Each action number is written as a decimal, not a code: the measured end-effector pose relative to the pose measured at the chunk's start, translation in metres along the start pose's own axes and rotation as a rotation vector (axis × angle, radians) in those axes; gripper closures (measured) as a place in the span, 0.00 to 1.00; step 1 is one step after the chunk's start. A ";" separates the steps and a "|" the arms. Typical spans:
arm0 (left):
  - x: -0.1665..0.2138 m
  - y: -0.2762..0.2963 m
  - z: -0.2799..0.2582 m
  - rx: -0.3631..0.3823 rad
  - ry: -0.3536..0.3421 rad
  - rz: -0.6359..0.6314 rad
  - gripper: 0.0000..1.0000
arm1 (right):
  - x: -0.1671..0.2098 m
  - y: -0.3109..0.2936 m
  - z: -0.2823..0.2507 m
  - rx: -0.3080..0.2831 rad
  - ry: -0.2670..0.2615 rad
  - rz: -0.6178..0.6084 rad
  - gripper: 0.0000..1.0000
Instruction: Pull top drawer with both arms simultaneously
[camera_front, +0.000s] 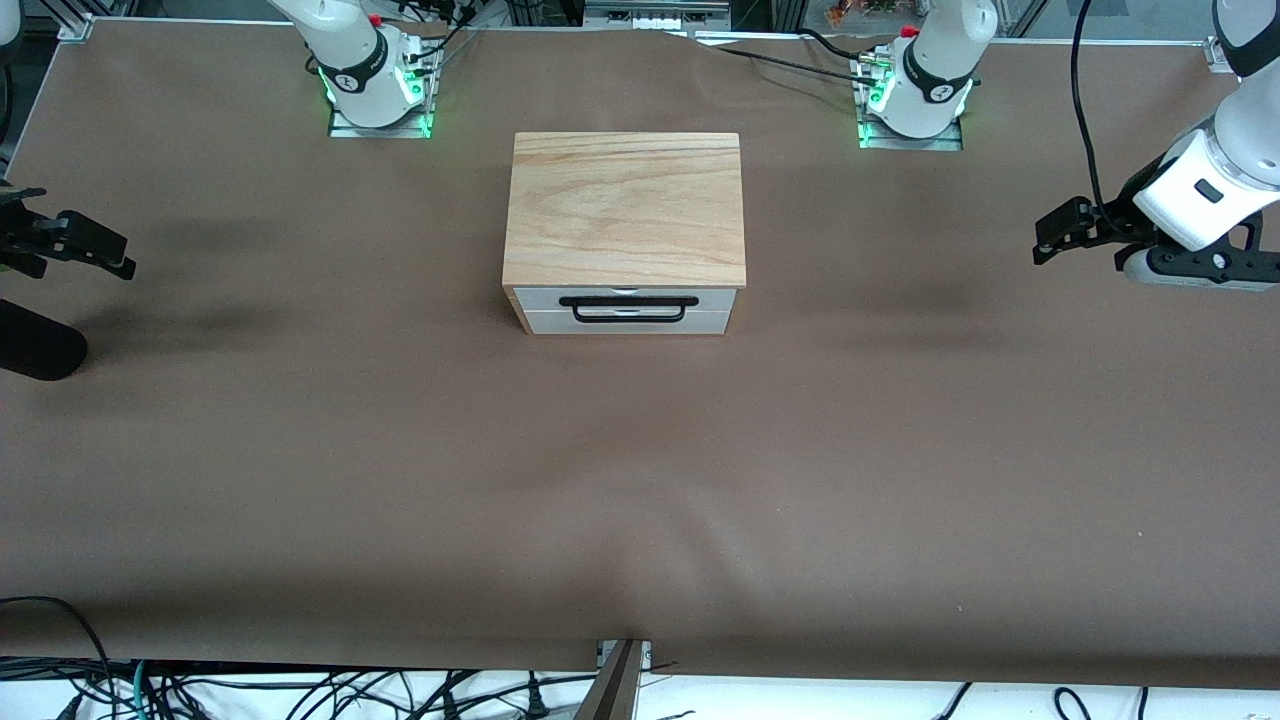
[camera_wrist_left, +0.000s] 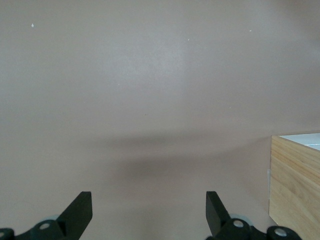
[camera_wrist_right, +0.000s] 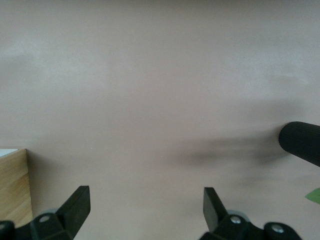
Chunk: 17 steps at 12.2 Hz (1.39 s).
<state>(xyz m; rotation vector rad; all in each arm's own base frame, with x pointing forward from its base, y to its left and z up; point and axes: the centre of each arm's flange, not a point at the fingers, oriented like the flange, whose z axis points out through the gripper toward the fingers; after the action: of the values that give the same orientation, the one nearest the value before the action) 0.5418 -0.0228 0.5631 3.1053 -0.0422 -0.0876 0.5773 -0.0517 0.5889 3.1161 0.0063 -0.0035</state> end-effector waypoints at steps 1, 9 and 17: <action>0.000 -0.001 0.000 0.000 -0.002 -0.009 0.00 | 0.000 0.000 0.000 0.000 0.000 0.000 0.00; 0.000 -0.004 0.002 -0.001 -0.014 -0.042 0.00 | 0.000 0.000 0.000 0.000 0.000 0.000 0.00; 0.002 0.016 0.008 0.002 -0.023 -0.005 0.00 | 0.000 0.001 0.000 0.000 0.000 0.001 0.00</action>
<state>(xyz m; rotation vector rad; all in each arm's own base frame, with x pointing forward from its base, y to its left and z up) 0.5434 -0.0395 0.5560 3.1068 -0.0345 -0.1234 0.5774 -0.0522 0.5887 3.1161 0.0052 -0.0040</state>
